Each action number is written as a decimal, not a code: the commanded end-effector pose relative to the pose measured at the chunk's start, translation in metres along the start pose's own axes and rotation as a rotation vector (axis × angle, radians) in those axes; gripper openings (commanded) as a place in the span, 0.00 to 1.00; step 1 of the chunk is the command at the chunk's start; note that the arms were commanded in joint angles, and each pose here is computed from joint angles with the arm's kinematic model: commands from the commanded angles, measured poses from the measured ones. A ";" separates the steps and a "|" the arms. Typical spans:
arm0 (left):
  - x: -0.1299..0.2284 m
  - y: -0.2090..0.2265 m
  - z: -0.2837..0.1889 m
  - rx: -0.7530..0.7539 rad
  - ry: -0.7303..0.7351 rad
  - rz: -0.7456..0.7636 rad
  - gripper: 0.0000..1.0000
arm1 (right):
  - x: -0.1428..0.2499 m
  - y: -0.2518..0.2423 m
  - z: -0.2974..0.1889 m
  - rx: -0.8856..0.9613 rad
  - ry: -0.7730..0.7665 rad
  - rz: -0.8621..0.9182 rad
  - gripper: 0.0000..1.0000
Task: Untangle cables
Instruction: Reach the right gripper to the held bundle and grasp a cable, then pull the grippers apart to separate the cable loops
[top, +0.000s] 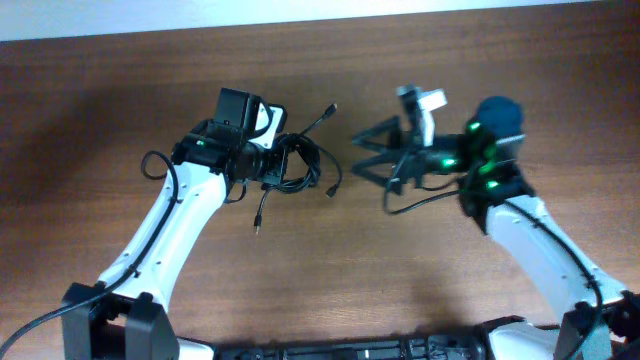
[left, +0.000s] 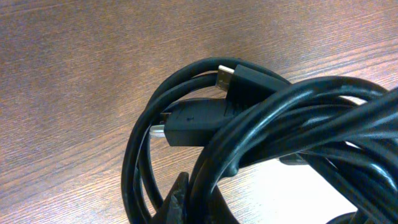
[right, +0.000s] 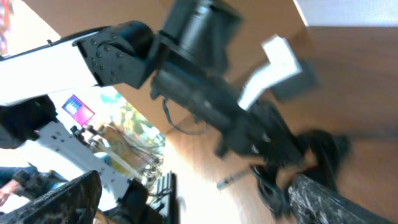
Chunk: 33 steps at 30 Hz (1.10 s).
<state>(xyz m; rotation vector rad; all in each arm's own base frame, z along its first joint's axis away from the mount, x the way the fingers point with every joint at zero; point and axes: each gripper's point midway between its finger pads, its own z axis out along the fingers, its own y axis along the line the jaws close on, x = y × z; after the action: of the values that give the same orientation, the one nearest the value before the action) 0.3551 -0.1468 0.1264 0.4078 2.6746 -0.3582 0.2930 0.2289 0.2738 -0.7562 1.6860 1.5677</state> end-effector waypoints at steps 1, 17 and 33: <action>-0.009 -0.006 -0.010 0.020 -0.035 -0.002 0.00 | -0.014 -0.028 0.028 0.246 -0.107 -0.053 0.93; -0.009 -0.007 -0.028 0.002 -0.062 0.007 0.00 | 0.057 -0.085 0.060 0.843 0.245 -0.224 0.57; -0.031 -0.031 -0.062 0.205 -0.189 -0.035 0.00 | 0.064 -0.066 0.069 0.711 0.251 -0.123 0.04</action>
<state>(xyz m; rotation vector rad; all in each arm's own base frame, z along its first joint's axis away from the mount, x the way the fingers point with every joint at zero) 0.3414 -0.1639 0.1740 0.4443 2.5487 -0.5718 0.3351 0.2769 0.1595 -0.6255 2.1673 0.5197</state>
